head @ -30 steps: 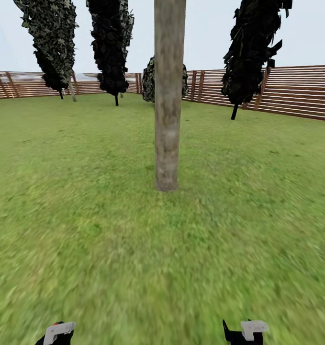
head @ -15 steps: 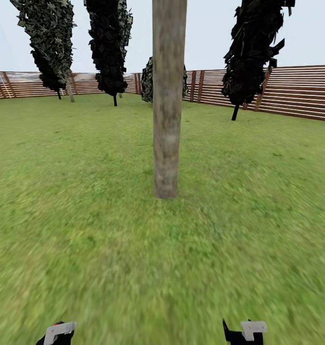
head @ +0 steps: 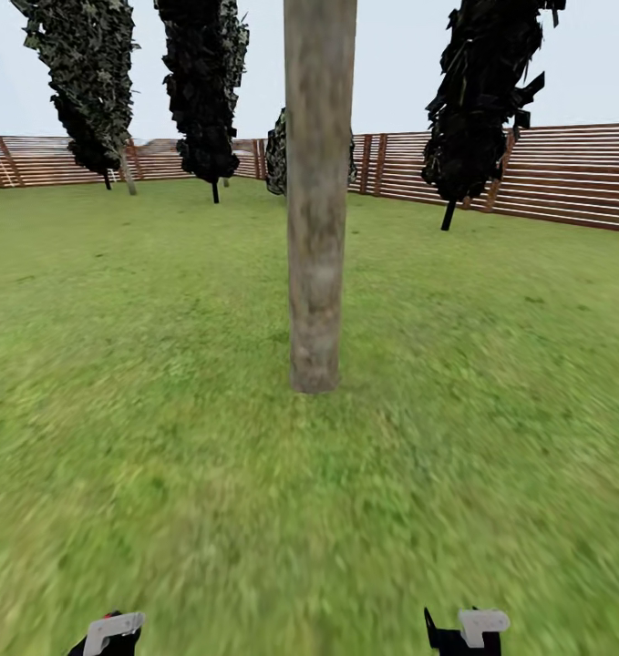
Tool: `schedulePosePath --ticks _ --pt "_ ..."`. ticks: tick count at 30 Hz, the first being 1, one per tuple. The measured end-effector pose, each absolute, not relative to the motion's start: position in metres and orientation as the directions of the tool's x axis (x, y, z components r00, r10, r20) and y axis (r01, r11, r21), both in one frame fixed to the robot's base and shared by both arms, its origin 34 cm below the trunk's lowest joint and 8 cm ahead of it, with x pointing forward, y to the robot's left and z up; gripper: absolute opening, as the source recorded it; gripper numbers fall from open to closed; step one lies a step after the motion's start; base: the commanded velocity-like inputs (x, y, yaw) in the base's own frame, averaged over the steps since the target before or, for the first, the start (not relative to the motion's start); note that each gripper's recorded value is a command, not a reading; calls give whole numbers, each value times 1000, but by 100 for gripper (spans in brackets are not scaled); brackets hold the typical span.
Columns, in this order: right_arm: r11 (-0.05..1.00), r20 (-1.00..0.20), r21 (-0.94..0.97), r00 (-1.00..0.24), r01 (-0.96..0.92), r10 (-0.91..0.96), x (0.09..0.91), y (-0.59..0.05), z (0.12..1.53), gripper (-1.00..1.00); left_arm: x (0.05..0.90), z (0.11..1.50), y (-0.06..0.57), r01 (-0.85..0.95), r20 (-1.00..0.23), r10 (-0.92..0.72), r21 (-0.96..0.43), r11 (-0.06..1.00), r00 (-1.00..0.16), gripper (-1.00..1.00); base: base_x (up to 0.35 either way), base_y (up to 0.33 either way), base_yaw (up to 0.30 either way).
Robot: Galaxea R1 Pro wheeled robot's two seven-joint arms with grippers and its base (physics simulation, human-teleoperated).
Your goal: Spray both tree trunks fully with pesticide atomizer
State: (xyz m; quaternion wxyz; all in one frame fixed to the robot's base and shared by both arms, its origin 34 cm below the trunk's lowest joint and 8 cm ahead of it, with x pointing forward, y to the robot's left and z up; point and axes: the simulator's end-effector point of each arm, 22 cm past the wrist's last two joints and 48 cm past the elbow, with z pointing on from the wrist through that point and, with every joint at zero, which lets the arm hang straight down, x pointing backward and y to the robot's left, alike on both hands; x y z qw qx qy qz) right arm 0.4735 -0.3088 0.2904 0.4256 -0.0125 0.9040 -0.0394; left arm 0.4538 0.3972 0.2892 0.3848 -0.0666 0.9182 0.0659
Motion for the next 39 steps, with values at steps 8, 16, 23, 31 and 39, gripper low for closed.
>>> schedulePosePath --ticks 8,16,23,31,39 --pt "997 -771 -82 -634 11 -56 475 -309 292 100 455 291 398 -174 -718 -71 70 982 -692 -100 339 0 -178" --pt "997 -771 -78 -634 9 -55 475 -306 292 100 455 291 398 -174 -719 -71 70 982 -692 -100 339 0 -11" --pt "997 -771 -78 -634 9 -54 475 -306 292 100 455 291 398 -174 -719 -71 70 982 -692 -100 339 0 0" --pt "997 -771 -80 -634 8 -56 475 -307 292 100 455 291 398 -174 -719 -71 70 982 -692 -100 338 -27 0" --pt "997 -771 -80 -634 11 -55 475 -308 292 100 456 292 401 -176 -720 -70 73 982 -690 -100 307 -126 0"
